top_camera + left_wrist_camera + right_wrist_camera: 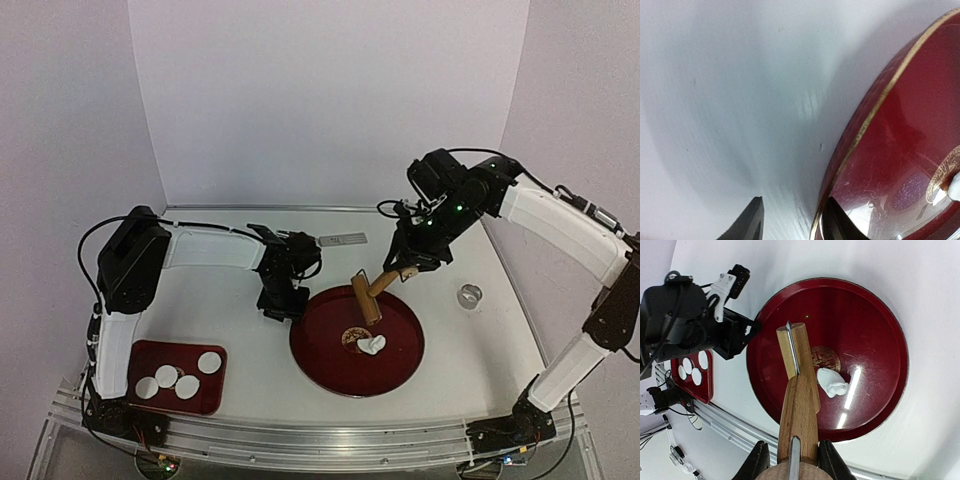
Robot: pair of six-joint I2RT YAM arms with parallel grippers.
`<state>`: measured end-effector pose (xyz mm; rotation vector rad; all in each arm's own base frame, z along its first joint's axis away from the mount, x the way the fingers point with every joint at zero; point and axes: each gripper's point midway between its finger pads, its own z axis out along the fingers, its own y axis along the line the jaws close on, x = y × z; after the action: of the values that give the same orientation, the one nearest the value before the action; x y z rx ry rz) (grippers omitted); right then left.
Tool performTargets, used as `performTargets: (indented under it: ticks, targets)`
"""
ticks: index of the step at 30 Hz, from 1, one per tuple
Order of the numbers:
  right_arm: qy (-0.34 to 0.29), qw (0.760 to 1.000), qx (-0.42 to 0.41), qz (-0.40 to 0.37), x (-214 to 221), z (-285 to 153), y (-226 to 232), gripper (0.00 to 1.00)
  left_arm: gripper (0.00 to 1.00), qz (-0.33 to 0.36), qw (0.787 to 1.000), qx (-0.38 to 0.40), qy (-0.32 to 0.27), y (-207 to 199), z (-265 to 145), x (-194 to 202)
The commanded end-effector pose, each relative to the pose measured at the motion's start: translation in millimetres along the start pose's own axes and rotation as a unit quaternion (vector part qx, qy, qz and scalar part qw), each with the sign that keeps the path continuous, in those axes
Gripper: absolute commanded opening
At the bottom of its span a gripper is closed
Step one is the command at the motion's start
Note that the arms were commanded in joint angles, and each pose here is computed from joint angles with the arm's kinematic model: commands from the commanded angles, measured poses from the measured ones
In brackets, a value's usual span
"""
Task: Roll out the dumpling wrappers from the dough
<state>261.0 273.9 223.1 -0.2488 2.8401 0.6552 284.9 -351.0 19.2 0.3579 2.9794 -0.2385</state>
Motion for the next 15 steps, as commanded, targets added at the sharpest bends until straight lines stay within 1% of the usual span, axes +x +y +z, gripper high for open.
performTargets:
  ticks: [1, 3, 6, 8, 11, 15]
  targets:
    - [0.019, 0.999, 0.034, 0.001, 15.1, -5.4, -23.4, 0.00, 0.50, -0.039, 0.997, 0.027, -0.062, -7.9, -53.5, -22.8]
    - [0.031, 0.999, 0.027, -0.001, 19.8, -2.8, -24.5, 0.00, 0.58, -0.059, 0.995, 0.045, -0.060, -13.4, -57.2, -22.1]
    - [0.055, 0.998, 0.011, 0.001, 25.0, 3.7, -30.5, 0.00, 0.67, -0.094, 0.992, 0.075, -0.045, -23.0, -55.3, -12.6]
    - [0.069, 0.998, -0.004, -0.006, 28.1, 7.6, -32.2, 0.00, 0.71, -0.118, 0.988, 0.092, -0.044, -28.9, -55.9, -5.5]
    - [0.071, 0.997, -0.027, -0.017, 28.3, 6.0, -31.0, 0.00, 0.74, -0.148, 0.982, 0.107, -0.038, -34.9, -50.3, 9.6]
    - [0.088, 0.993, -0.073, -0.007, 33.6, 5.6, -34.5, 0.00, 0.74, -0.158, 0.980, 0.118, -0.026, -49.2, -44.4, 28.1]
